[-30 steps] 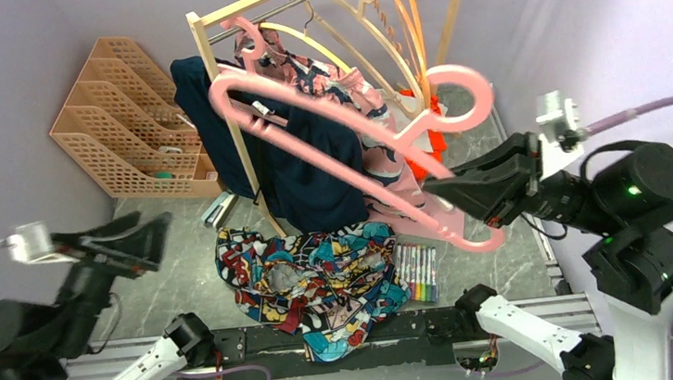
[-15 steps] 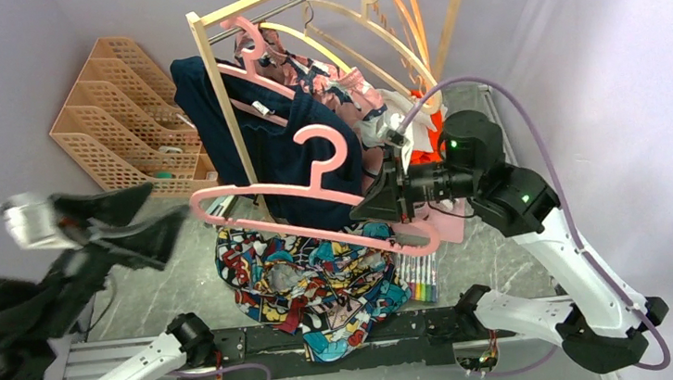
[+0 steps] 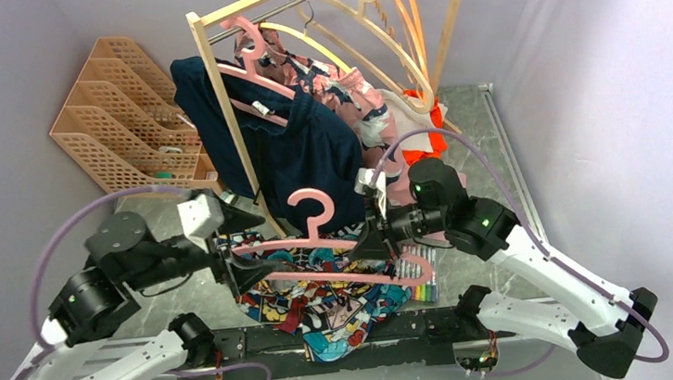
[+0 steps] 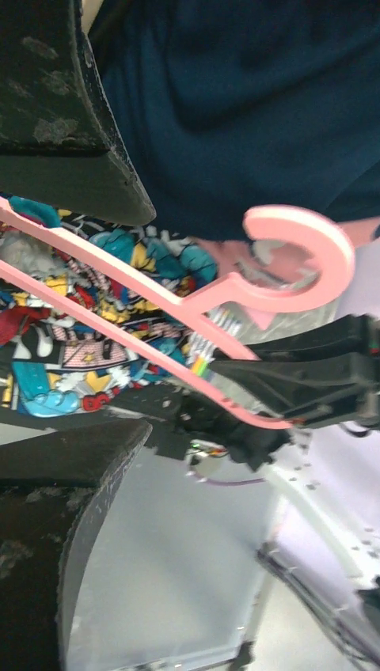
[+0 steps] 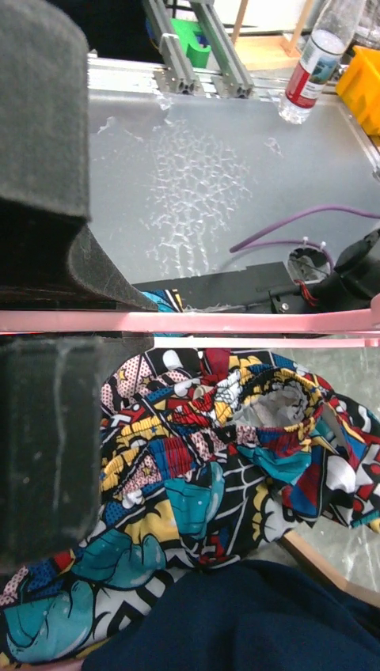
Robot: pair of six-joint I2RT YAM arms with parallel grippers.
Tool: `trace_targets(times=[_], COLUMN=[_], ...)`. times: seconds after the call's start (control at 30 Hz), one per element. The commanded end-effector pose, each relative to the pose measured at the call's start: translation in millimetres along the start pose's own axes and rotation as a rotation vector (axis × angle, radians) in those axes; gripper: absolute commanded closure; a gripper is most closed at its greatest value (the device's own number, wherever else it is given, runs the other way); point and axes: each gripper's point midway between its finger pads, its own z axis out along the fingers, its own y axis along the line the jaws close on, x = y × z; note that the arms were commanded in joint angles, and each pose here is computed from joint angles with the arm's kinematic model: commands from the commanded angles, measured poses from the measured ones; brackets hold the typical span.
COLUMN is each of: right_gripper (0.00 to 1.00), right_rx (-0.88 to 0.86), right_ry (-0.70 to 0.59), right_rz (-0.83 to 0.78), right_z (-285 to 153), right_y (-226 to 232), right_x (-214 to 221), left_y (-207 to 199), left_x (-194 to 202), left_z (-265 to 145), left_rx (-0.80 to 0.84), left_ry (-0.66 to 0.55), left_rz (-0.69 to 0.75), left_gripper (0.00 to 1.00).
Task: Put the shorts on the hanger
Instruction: Pick up the hanger from the clothesline.
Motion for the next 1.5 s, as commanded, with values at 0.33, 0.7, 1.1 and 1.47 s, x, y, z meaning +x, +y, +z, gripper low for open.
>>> trace_targets(times=[0.33,0.7,1.1,1.47], right_gripper=[1.00,1.00,1.00,0.59], right_rx=[-0.145,-0.203,-0.210,-0.234], right_ry=[-0.075,-0.042,-0.047,-0.039], right_rz=[-0.071,-0.068,-0.068,-0.045], right_z=[-4,0,-3,-11], right_y=[31,39,45,57], right_x=[15,28,21,4], left_y=[-25,-28,-33,-25], left_x=[87,116,127,115], left_z=[20,31,35,39], left_rx=[0.279,0.364,0.418,0.361], left_ry=[0.186,0.270,0.299,0.246], left_rz=[0.030,0.031,0.000,0.044], left_gripper=[0.06,0.11,0.66,0.93])
